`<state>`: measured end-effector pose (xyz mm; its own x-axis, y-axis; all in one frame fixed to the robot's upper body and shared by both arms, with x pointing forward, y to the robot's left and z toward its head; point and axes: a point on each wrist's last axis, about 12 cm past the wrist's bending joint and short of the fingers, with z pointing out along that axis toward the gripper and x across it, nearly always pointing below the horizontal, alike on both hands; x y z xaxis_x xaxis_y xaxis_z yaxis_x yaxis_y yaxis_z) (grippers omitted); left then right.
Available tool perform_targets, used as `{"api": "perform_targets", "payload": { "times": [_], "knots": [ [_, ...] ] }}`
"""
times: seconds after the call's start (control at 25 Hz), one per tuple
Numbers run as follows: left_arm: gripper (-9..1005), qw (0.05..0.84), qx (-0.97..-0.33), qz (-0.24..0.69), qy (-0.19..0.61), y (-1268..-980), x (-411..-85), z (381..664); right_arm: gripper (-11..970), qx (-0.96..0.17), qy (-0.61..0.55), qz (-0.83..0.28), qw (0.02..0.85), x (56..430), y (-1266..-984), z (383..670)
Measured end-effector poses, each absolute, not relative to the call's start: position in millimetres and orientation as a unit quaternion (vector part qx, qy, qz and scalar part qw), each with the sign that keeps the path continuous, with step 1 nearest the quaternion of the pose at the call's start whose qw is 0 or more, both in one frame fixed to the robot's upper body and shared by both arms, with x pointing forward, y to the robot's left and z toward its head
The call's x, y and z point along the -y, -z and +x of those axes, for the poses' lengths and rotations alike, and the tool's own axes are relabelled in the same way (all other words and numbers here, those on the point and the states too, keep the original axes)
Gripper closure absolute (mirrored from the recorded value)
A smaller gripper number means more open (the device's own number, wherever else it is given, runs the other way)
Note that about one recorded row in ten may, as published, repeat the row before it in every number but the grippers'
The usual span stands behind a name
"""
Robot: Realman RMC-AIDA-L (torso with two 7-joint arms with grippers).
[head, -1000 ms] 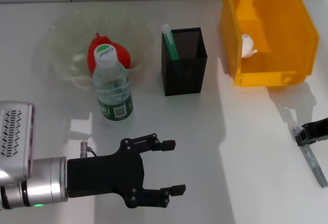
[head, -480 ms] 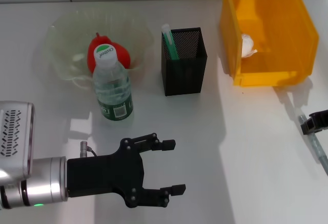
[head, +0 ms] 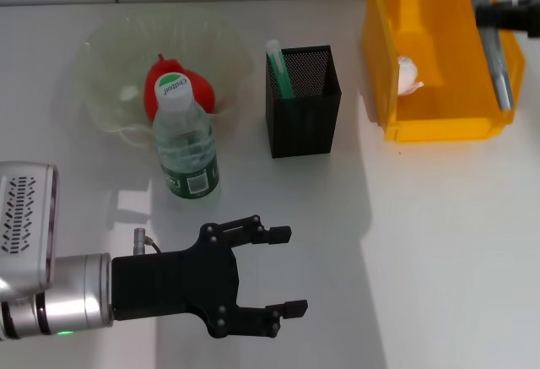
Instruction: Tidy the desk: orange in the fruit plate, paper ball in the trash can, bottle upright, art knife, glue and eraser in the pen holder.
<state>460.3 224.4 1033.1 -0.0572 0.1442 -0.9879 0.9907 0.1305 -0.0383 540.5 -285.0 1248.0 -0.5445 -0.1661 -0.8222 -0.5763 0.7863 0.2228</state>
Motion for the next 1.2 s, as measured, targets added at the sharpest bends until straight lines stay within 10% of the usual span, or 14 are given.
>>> {"api": "perform_targets", "payload": {
  "times": [0.36,1.2],
  "knots": [
    [154,0.482,-0.574,0.493,0.442,-1034.4,-218.3,463.3,830,-0.657,-0.386,-0.237,0.602,279.1,-1218.2,582.2],
    [154,0.482,-0.576,0.492,0.440,-1033.9,-216.2,464.6,790,-0.665,-0.405,-0.269,0.567,217.3,-1144.8,620.1]
  ]
}}
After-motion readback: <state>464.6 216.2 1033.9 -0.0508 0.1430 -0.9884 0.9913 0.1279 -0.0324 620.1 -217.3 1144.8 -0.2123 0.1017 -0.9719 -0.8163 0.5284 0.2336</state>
